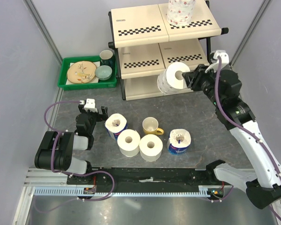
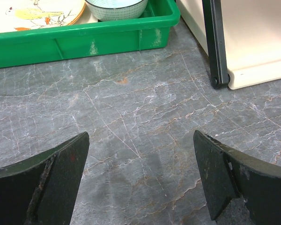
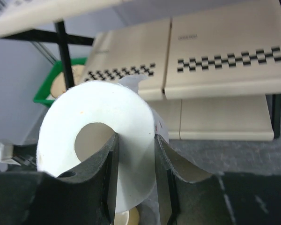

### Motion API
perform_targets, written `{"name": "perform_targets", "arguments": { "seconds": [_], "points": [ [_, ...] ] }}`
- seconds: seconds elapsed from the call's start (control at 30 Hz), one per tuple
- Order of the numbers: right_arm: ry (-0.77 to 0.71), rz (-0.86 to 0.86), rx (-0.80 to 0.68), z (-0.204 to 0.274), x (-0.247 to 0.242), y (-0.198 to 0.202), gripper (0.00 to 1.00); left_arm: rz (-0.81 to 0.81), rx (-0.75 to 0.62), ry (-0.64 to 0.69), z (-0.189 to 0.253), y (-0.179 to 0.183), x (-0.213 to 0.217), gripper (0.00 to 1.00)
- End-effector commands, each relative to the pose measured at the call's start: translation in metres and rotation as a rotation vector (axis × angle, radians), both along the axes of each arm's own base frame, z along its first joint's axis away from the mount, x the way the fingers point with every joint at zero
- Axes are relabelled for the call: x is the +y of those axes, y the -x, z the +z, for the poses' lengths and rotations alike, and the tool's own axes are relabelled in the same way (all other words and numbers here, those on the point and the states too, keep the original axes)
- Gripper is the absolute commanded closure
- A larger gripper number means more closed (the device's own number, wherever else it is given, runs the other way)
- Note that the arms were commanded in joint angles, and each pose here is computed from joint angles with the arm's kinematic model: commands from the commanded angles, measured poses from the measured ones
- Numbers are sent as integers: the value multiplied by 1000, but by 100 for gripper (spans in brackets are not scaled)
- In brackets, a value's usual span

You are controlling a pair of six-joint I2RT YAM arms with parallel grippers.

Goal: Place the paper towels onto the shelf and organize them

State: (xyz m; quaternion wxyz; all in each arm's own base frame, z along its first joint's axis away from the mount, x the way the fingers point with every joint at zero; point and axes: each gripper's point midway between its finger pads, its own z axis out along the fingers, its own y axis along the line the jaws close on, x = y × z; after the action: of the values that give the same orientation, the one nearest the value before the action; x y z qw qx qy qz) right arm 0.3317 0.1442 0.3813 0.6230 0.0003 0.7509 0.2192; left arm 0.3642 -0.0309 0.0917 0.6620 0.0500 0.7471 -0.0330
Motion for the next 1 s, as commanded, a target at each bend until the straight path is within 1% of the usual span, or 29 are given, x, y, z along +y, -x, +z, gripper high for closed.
{"name": "perform_targets", "arguments": {
  "seconds": [0.0,0.03,0.1,0.13,0.2,0.23,0.27,0.3,0.33,0.37,0.4,0.43,0.47,0.5,0.57,0.6,0.63,0.67,0.7,0.73,0.77,0.83,0.97],
  "points": [
    [-74,62,-176,82,2,23,68,-11,-60,-16,16,-5,-1,0],
    [-90,87,-212,101,4,29,69,-11,-60,-16,16,-5,-1,0],
    [-107,94,-237,116,6,30,70,-11,-58,-16,16,-5,-1,0],
    [-120,102,-273,133,5,34,70,-11,-60,-16,16,-5,-1,0],
    [-127,102,-295,145,8,28,70,-11,-60,-16,16,-5,-1,0],
    [-135,104,-326,160,7,30,70,-11,-60,-18,16,-5,-1,0],
    [-131,104,-320,160,11,20,70,-11,-60,-16,16,-5,-1,0],
    [-142,104,-350,176,11,21,70,-11,-60,-16,16,-5,-1,0],
    [-144,110,-358,181,14,18,70,-11,-60,-18,16,-5,-1,0],
    [-145,109,-347,180,18,6,70,-11,-60,-16,16,-5,-1,0],
    [-158,113,-378,196,19,7,70,-11,-60,-16,16,-5,-1,0],
    [-151,121,-366,193,25,-4,70,-13,-58,-17,16,-5,-1,1],
    [-153,123,-377,199,26,-7,70,-11,-60,-16,16,-5,-1,1],
    [-162,125,-411,215,26,-5,70,-13,-60,-16,16,-5,-1,0],
    [-154,128,-412,217,32,-19,70,-11,-60,-16,16,-5,-1,0],
    [-158,127,-443,231,32,-18,70,-11,-58,-16,16,-5,-1,0],
    [-155,126,-427,226,38,-32,70,-11,-58,-18,16,-5,-1,1],
    [-153,119,-426,228,38,-37,70,-11,-60,-18,16,-5,-1,0],
    [-163,121,-453,240,38,-35,70,-13,-58,-17,16,-5,-1,0],
    [-158,121,-442,235,43,-47,70,-13,-60,-17,16,-5,-1,1],
    [-168,124,-461,244,43,-47,70,-11,-58,-16,16,-5,-1,0],
    [-171,128,-451,240,50,-60,70,-11,-60,-18,16,-5,-1,0],
    [-189,128,-502,252,53,-68,70,-11,-58,-18,16,-5,-1,0]
  ]
}}
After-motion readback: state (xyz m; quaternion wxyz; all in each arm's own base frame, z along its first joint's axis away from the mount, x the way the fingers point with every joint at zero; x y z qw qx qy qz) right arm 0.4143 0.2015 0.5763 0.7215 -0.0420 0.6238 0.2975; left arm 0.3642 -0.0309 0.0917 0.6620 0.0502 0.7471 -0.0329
